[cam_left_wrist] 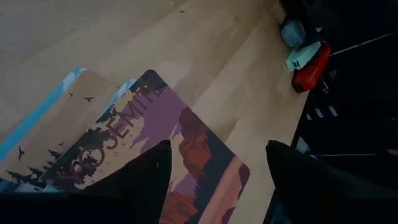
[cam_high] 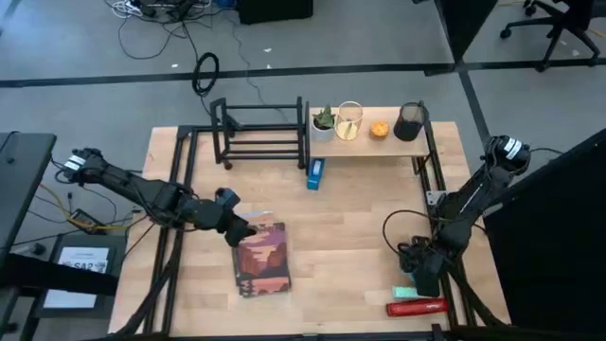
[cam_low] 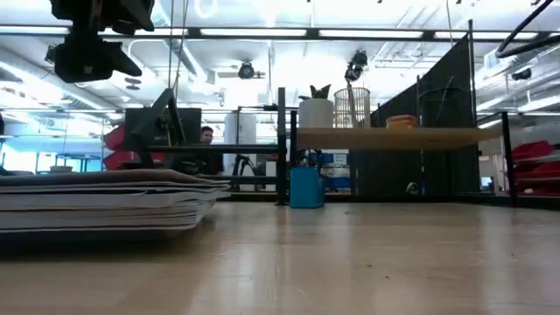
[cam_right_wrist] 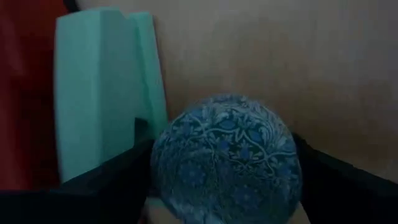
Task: Stock shelves
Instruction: Remove the green scented candle from under the shelf, then remove the blue tape dispenser from under the shelf
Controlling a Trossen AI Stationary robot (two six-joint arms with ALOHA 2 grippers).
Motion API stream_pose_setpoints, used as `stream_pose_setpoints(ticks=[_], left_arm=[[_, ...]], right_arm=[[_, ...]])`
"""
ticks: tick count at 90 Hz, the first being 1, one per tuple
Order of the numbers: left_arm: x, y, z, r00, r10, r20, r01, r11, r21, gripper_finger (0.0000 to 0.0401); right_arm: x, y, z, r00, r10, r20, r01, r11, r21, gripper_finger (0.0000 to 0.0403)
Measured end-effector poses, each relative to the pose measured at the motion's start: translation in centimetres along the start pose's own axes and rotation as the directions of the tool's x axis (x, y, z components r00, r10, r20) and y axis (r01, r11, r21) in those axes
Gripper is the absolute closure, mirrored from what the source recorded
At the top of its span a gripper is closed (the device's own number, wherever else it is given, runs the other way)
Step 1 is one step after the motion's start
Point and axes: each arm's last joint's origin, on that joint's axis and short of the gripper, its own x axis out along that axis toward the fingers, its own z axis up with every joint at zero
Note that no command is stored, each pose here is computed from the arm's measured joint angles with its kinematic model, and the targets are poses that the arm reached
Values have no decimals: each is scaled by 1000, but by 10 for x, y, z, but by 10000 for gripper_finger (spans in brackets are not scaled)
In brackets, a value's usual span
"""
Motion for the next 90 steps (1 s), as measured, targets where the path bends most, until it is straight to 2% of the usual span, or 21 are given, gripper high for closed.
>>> stream_pose_setpoints(ticks=[21,38,51,59,71,80,90], left_arm=[[0,0,0,1000,-1,4,1,999,44,160],[2,-2,3,997,11,81,-29,973,228,160],[14,-11,6,986,-16,163,-57,900,432,160],[31,-17,6,978,-27,209,-94,831,548,160],[61,-21,12,959,-24,284,-178,726,664,160],[82,-19,30,926,-28,378,-252,698,670,160],[101,-8,55,898,-37,439,-289,701,652,160]], right_arm=[[-50,3,21,996,26,87,-27,999,17,95],[-90,3,46,971,57,231,-62,998,11,96],[-115,0,66,942,80,326,-113,990,86,96],[-129,-3,76,922,88,376,-156,976,154,96],[-145,-8,87,897,96,431,-185,968,170,96],[-152,-12,93,883,90,461,-199,960,195,96],[-157,-17,97,872,79,484,-224,942,249,96]])
